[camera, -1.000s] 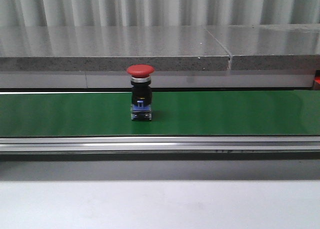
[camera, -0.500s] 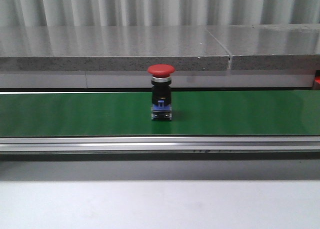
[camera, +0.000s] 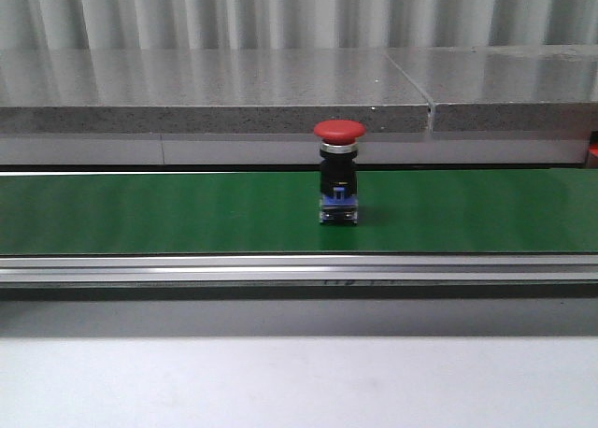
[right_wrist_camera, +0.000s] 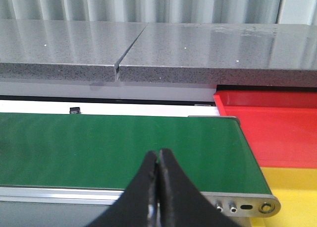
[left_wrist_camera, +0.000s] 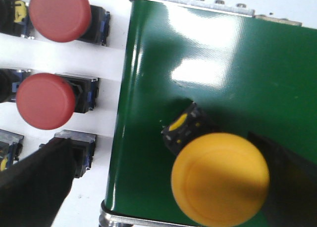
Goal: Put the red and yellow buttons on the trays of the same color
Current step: 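Carry the yellow button onto the belt and open the left gripper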
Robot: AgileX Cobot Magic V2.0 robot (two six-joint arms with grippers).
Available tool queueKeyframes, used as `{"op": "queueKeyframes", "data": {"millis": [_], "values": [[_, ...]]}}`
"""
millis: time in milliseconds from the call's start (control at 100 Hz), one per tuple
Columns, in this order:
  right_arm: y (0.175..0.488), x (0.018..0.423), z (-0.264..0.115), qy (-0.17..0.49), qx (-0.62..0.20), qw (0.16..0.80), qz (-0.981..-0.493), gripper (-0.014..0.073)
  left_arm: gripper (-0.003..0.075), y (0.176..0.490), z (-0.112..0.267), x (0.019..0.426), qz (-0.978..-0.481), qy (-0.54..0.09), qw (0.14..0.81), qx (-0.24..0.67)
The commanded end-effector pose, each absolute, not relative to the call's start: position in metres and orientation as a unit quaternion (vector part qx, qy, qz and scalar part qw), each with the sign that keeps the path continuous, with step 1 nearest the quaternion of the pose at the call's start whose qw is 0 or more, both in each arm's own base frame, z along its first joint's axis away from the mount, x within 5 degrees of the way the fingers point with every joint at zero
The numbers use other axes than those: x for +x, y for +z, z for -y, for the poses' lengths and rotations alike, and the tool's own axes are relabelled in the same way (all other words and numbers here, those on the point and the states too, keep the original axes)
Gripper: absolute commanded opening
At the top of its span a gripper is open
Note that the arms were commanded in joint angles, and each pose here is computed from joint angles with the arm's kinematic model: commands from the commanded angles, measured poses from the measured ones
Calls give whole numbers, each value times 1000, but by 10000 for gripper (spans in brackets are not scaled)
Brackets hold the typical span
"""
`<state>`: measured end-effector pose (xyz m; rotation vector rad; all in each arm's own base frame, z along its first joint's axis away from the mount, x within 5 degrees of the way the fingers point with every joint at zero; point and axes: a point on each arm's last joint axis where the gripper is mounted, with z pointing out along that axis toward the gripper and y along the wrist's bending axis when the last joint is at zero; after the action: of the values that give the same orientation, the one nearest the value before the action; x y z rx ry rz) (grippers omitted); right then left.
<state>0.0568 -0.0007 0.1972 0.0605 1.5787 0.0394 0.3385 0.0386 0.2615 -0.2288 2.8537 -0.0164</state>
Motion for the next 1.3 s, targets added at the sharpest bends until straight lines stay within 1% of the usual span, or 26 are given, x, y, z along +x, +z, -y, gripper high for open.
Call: {"op": "queueKeyframes", "data": {"millis": [0,120,360,490,570,710,860,970,1020,1070,1140,1190,1210,1290], "values": [[207,55,1,14,21,738,-674,-67,654,298,-31,333,-976,-4,208,-65],[207,55,1,14,21,738,-674,-67,630,321,-19,323,-966,-5,253,-43],[208,55,1,13,21,741,-671,-67,628,378,7,288,-925,-18,379,-4],[208,55,1,13,21,740,-672,-67,629,391,17,259,-899,-29,437,15],[208,55,1,13,21,740,-672,-67,628,389,20,240,-886,-36,463,19],[208,55,1,13,21,741,-671,-67,628,375,19,203,-859,-49,510,15],[208,55,1,13,21,742,-670,-67,628,351,15,163,-823,-50,566,11],[208,55,1,13,21,742,-670,-67,610,332,13,139,-813,-51,579,10],[209,55,1,13,21,744,-668,-67,582,324,12,131,-813,-51,579,10],[209,55,1,13,21,746,-665,-67,538,318,12,126,-814,-50,578,10],[211,55,1,13,21,753,-657,-67,441,310,11,122,-816,-50,576,10],[214,54,1,14,21,757,-653,-67,338,307,11,120,-817,-50,574,10],[216,54,1,14,21,758,-651,-67,309,306,11,120,-819,-50,572,10],[224,52,1,14,20,762,-648,-67,125,305,11,120,-820,-50,570,10]]}}
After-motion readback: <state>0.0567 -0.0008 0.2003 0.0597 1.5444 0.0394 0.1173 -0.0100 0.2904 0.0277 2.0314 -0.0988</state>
